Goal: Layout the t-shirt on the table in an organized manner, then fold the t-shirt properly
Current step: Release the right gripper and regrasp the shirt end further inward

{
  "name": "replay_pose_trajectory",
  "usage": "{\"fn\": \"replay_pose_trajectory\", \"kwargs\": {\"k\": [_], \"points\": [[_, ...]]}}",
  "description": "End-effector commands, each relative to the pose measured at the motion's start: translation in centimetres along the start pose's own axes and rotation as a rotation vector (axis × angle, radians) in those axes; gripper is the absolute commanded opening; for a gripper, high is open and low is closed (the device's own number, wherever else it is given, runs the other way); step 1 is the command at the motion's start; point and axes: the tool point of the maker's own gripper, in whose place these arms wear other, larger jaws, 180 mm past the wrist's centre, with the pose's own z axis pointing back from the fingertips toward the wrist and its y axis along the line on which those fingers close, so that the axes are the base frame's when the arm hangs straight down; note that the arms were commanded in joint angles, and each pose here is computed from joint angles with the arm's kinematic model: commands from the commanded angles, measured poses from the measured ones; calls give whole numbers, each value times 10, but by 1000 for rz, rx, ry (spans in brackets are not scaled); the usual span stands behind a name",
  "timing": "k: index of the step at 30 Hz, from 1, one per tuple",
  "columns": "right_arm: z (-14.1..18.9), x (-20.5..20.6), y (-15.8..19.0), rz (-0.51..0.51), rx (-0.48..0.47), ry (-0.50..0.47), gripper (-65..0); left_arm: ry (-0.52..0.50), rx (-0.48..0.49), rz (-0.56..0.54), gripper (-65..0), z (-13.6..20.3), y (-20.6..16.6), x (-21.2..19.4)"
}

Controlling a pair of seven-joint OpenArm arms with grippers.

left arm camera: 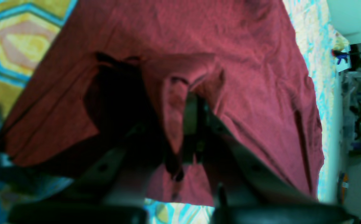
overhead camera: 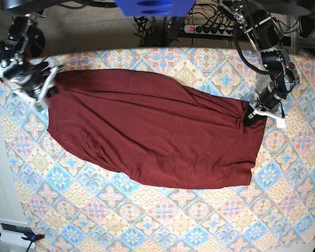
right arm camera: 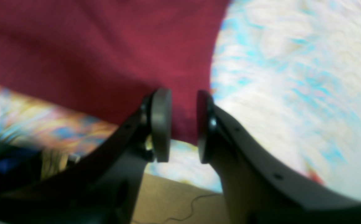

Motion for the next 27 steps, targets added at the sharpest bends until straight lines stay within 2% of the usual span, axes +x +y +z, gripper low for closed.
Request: {"fn": "replay_pose_trajectory", "kwargs": {"k": [1, 6, 11, 15, 18, 22, 27], "points": [[0, 13, 13, 50, 36, -43, -511, -7, -1, -14, -650, 1, -1, 9], [-21, 6, 60, 275, 138, 28, -511, 1, -4, -7, -650, -2, -1, 8], [-36, -1, 83, 468, 120, 76, -513, 0, -6, -13, -650, -2, -3, 10], [-39, 6, 104, 592, 126, 50, -512, 5, -3, -15, -650, -2, -2, 9], [-41, 4, 110, 637, 125, 60, -511, 5, -3, -15, -650, -2, -2, 9], [-42, 5, 112, 640, 128, 58, -508, 5, -3, -15, -650, -2, -2, 9], [-43, 5, 117, 653, 142, 56, -442, 6, -1, -15, -650, -2, -2, 9]]}}
